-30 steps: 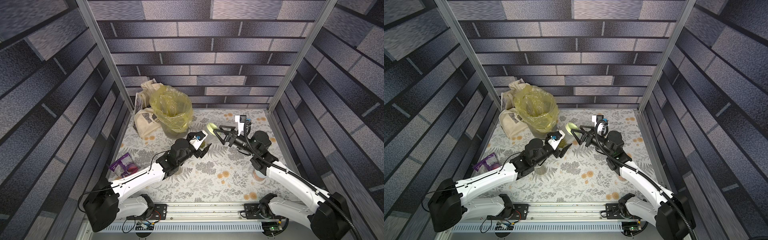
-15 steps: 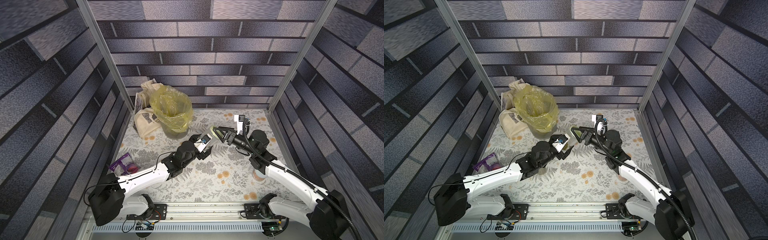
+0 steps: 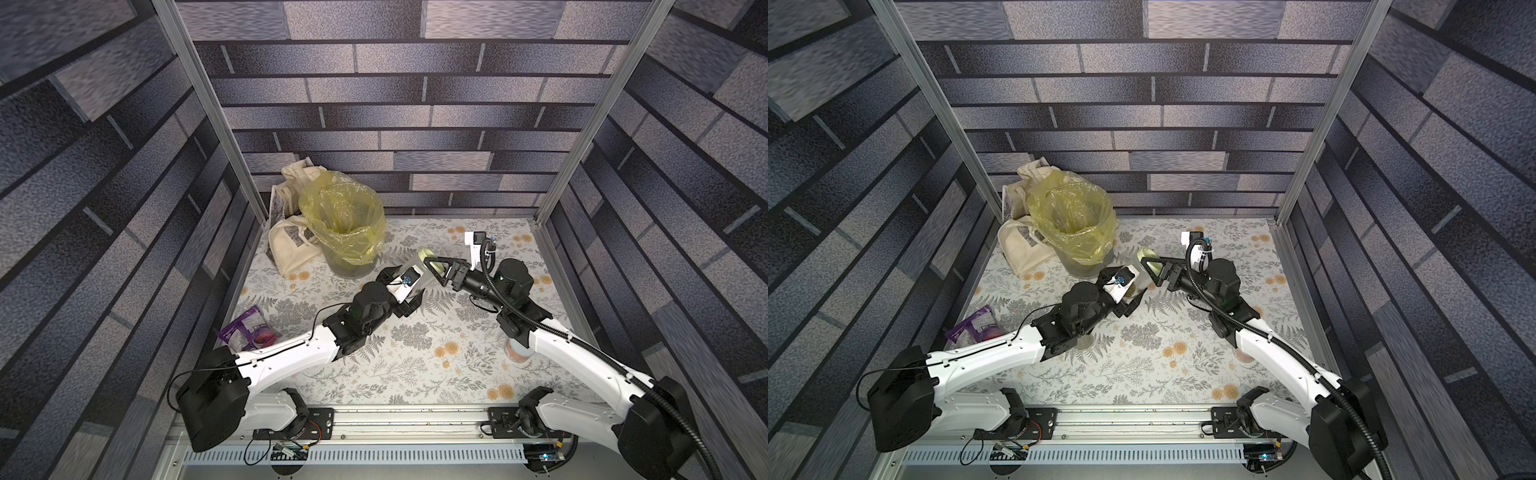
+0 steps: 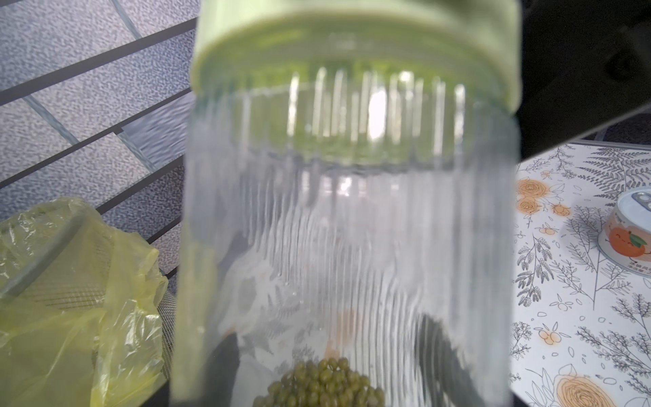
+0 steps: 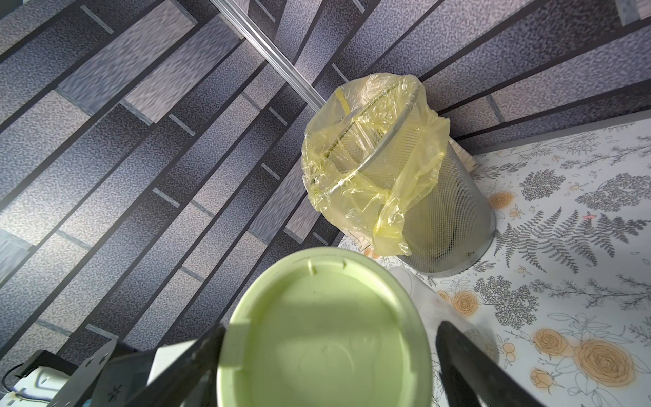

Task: Empty moldy mung beans from jars
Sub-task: Unscrew the lid from the jar.

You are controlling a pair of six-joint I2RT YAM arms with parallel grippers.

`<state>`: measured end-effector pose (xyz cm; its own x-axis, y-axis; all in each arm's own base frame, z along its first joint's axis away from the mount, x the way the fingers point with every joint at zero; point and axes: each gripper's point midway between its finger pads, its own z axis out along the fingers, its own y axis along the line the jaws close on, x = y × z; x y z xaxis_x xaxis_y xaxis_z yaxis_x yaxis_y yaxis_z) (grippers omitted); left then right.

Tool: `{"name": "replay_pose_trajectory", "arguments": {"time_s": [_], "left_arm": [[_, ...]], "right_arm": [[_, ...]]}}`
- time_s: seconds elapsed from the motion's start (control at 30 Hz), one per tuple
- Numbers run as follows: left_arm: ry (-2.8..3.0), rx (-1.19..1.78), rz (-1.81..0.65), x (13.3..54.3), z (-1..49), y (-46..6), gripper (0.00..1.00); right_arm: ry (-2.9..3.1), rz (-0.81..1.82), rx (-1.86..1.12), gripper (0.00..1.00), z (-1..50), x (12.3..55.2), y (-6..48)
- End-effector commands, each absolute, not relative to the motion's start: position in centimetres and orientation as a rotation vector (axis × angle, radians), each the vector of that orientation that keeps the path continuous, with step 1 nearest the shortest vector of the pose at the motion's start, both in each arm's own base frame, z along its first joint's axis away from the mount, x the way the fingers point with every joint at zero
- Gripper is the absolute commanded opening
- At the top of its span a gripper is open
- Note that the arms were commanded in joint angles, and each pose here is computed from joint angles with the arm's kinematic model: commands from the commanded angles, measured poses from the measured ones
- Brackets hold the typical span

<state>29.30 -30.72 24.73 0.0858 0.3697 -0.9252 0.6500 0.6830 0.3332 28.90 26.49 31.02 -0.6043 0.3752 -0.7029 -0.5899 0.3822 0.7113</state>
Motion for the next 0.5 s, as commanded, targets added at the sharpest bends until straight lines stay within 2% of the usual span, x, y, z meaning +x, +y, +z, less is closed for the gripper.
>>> {"name": "replay_pose_trajectory", "arguments": {"time_s": [0.0,0.23,0.33,0.47], "left_arm": [[1.398,0.786,-0.287,29.33,29.90,-31.03,0.52],[1.400,0.795,-0.289,29.17,29.73,-31.17,0.52],[1.403,0.795,-0.291,29.19,29.70,-31.15,0.52],[1.418,0.798,-0.312,29.26,29.78,-31.21,0.53]], "right_arm": [[1.705,1.391,-0.222,0.89,33.05,28.65,26.95],[1.704,1.398,-0.220,0.79,32.78,28.82,27.07],[1.702,1.401,-0.228,0.71,32.77,28.80,27.17],[1.690,1.424,-0.227,0.67,32.80,28.65,27.26]]}}
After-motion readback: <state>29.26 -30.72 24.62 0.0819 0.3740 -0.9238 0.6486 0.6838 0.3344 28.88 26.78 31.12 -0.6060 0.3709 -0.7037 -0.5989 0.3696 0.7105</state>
